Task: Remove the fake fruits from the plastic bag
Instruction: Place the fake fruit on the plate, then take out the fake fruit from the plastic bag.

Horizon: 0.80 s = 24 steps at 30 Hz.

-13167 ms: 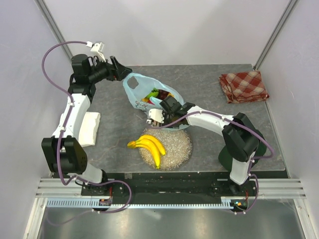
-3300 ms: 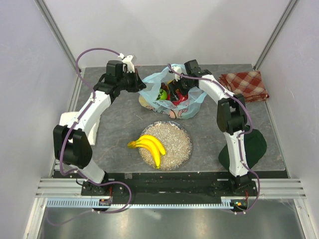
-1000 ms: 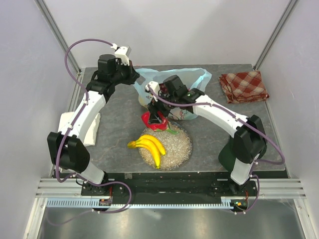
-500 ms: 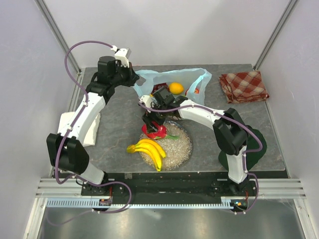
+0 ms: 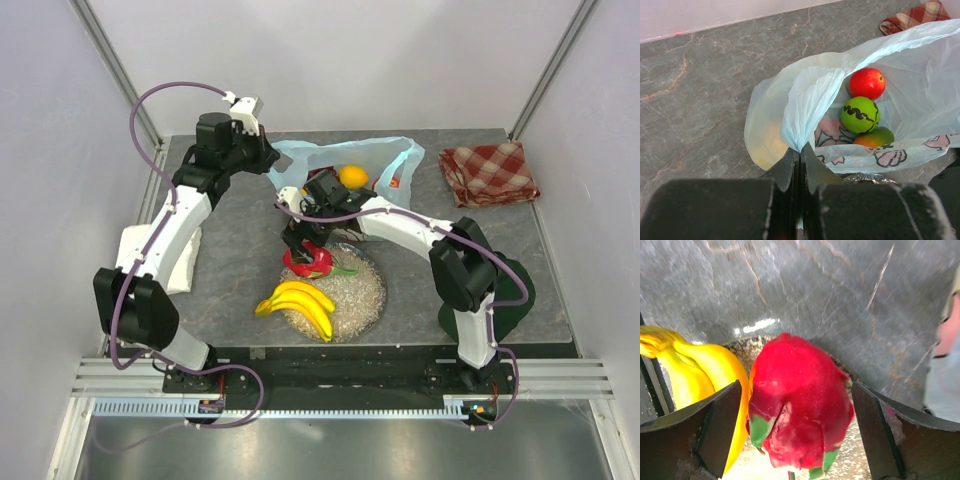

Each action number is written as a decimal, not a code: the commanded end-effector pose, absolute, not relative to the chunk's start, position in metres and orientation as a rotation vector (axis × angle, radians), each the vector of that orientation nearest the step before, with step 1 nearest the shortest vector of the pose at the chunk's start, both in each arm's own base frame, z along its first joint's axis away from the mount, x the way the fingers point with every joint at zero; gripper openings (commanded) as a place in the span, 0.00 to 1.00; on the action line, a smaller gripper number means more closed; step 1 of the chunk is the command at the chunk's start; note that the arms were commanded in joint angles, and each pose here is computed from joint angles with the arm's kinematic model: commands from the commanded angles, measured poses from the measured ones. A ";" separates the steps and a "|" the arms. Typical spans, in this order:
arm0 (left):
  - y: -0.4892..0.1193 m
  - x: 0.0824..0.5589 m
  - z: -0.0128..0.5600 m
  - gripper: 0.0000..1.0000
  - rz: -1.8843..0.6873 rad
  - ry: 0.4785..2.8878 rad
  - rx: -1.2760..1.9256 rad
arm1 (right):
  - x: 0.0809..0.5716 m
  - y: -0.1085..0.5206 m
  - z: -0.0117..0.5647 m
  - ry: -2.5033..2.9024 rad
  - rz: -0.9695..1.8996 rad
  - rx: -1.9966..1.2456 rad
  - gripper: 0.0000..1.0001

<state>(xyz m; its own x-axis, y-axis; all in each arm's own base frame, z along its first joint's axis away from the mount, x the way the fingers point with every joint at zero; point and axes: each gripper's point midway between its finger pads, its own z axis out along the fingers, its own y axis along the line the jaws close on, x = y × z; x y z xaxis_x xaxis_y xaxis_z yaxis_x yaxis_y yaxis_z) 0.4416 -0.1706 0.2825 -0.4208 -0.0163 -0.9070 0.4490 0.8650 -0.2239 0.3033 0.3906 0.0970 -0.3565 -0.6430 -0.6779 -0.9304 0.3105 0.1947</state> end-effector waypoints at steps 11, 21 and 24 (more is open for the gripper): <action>-0.182 0.431 0.296 0.02 -0.660 1.937 0.300 | 0.366 0.343 0.314 1.724 0.694 -1.031 0.98; -0.182 0.411 0.283 0.02 -0.684 1.999 0.332 | 0.432 0.331 0.218 1.759 0.503 -1.216 0.27; -0.179 0.405 0.284 0.02 -0.665 1.997 0.344 | 0.441 0.320 0.168 1.867 0.413 -1.257 0.24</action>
